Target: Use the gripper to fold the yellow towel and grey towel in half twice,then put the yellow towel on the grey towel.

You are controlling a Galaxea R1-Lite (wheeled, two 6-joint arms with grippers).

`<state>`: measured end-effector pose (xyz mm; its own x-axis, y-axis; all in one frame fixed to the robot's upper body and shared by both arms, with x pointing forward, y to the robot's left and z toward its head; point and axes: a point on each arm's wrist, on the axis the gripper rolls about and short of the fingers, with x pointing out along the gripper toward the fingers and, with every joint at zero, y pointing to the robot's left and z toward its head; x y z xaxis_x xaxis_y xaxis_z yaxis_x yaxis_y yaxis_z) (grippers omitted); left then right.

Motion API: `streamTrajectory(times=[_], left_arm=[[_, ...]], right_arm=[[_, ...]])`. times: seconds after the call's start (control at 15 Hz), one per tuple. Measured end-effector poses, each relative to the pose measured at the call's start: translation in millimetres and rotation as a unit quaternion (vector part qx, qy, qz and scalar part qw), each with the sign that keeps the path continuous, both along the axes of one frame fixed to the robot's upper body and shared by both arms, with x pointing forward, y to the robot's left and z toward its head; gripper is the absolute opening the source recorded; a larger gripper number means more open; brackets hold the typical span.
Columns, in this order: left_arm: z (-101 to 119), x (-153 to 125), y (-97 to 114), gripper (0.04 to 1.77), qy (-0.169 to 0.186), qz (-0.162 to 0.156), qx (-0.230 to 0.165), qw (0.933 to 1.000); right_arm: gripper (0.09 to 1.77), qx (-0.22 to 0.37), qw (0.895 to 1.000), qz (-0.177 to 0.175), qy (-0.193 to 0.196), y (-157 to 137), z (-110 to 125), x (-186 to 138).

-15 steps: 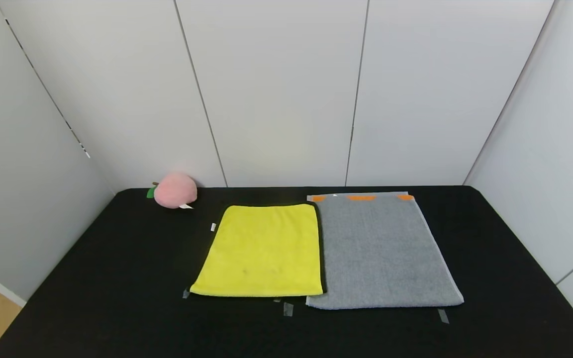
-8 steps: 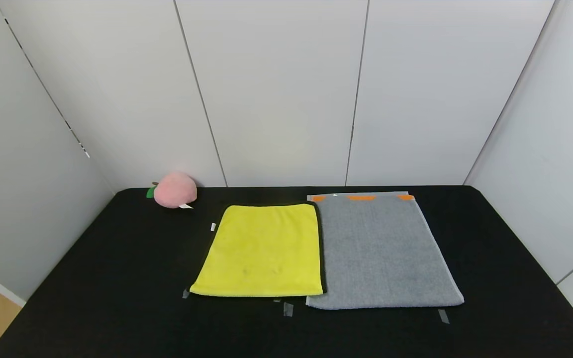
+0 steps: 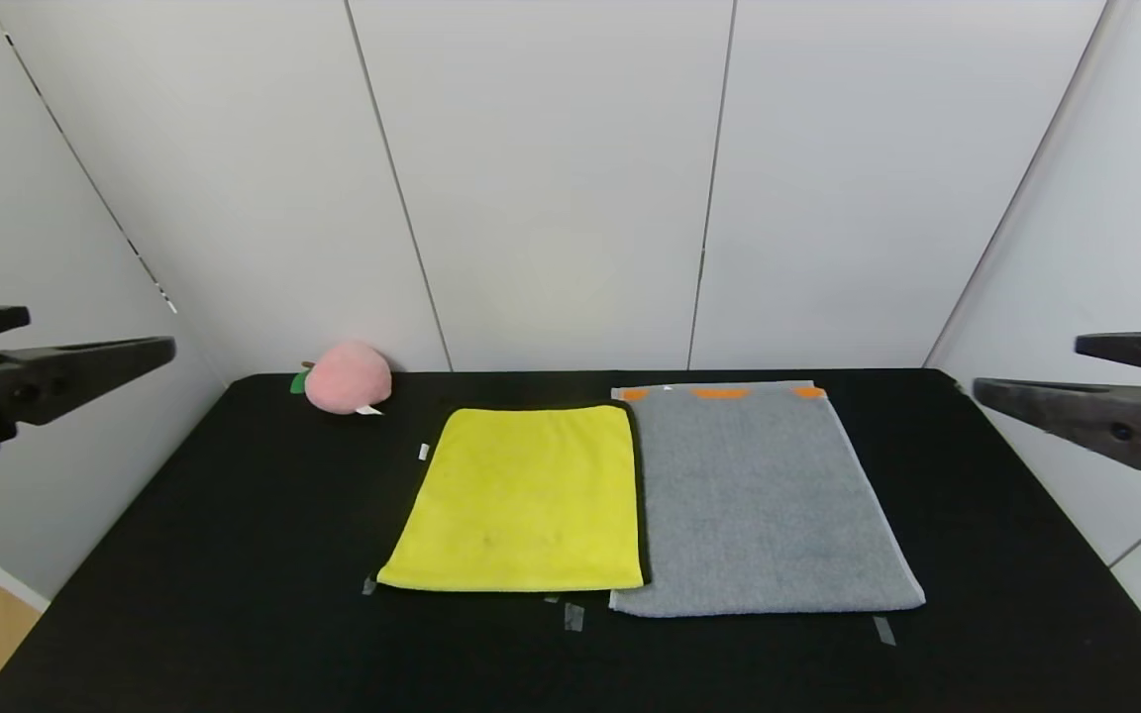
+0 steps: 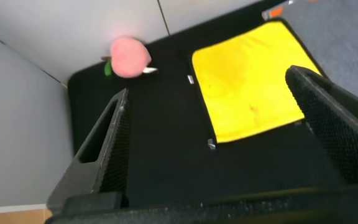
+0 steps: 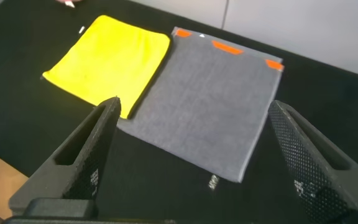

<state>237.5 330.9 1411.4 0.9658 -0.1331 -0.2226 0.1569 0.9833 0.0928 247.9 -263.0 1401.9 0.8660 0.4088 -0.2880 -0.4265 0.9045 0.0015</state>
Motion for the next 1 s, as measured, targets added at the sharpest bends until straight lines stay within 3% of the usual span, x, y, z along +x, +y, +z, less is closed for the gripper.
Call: streamTrajectory(times=[0.13, 0.4, 1.0], left_arm=[[-9.9, 21.7, -0.6, 1.72, 0.032, -0.014, -0.003, 0.9994], [-23.6, 54.2, -4.1, 1.72, 0.052, -0.035, -0.007, 0.998], [-63.8, 94.5, -20.7, 1.72, 0.136, -0.062, -0.006, 0.9887]], right_arm=[[1.71, 0.001, 1.0, 0.013, 0.018, 18.1, -11.1, 23.8], [1.71, -0.001, 0.999, 0.029, 0.034, 47.3, -33.1, 62.2], [1.71, 0.035, 0.988, 0.059, 0.136, 95.4, -77.9, 109.1]])
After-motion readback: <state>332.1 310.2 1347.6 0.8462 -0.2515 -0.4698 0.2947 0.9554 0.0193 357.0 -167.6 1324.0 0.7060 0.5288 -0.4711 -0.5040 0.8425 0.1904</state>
